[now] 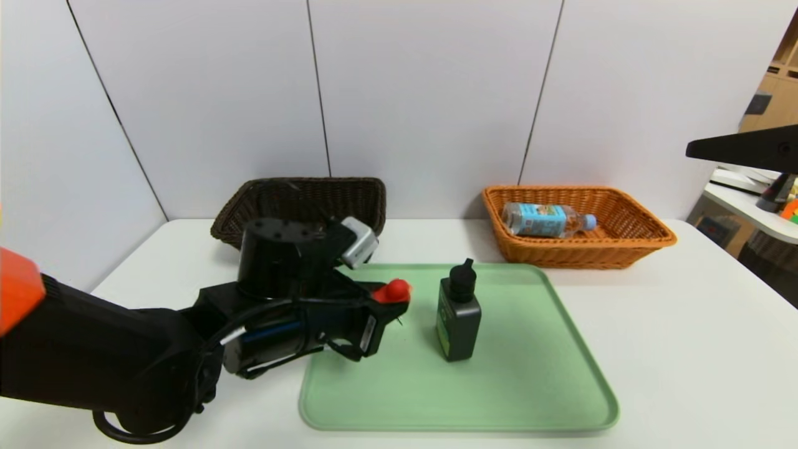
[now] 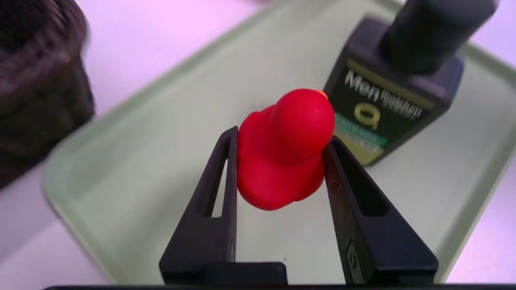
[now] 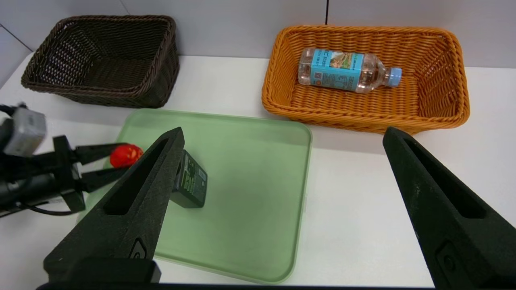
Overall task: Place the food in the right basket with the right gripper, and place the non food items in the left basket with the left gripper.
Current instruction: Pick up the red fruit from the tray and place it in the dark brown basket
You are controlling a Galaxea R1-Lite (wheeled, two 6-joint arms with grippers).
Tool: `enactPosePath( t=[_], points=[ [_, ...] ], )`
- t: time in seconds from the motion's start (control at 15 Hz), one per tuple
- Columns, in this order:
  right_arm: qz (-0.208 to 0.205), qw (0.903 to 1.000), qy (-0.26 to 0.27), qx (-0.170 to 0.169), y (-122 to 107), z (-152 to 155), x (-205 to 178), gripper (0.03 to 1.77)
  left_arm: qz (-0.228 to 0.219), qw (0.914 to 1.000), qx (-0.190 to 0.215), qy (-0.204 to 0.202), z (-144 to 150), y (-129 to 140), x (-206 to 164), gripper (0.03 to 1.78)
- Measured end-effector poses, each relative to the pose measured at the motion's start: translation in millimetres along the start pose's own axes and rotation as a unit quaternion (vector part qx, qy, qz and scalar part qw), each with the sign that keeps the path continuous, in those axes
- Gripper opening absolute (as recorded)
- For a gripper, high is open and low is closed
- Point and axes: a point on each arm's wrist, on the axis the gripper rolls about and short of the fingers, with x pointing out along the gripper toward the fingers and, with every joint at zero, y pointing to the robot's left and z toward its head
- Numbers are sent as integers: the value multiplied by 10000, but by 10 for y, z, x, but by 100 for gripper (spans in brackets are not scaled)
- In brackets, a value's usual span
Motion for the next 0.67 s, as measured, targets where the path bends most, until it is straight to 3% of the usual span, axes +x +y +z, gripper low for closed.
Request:
enactPosePath(
  t=[0.27, 0.47, 0.67],
  points=[
    [-15, 10000, 52, 45, 4, -15, 34, 170, 400, 9975, -127, -566, 662, 222, -230, 67],
    [-16, 9999, 75, 88, 8, -16, 57, 170, 1252, 9866, -251, -1012, 1059, 792, -403, 67],
    [-15, 9999, 94, 106, 12, -17, 77, 170, 1969, 9730, -376, -1141, 1165, 1381, -427, 67]
  ],
)
